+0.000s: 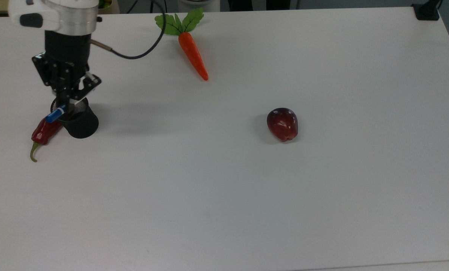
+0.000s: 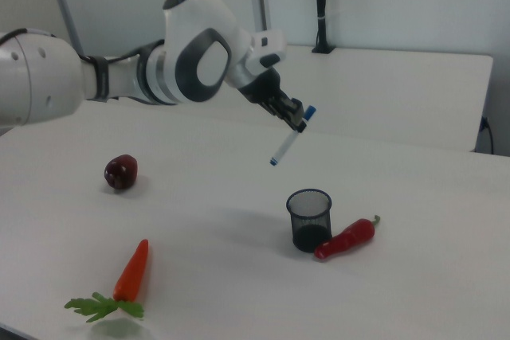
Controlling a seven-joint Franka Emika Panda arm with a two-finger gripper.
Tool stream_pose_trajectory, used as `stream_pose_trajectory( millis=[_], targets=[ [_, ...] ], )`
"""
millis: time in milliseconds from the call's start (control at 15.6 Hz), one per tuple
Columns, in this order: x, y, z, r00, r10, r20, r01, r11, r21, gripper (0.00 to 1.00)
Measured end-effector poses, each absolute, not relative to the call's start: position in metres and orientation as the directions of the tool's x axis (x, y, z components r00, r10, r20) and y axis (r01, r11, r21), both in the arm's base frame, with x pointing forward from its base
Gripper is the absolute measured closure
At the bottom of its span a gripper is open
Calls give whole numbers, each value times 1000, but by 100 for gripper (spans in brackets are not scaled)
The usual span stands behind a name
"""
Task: Place marker
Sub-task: 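Lower the marker into the cup and open the gripper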
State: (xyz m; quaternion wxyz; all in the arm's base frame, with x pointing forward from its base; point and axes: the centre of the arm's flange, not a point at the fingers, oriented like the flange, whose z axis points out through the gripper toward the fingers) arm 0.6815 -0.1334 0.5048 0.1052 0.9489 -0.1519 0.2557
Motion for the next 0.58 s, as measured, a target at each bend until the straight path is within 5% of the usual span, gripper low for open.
stream_pose_trajectory(
  millis=[320,575],
  targets=[
    [677,-167,446,810,-199,551,-331,-932,150,83],
    [672,-186,437,795,-211,568,-348,-926,144,83]
  ],
)
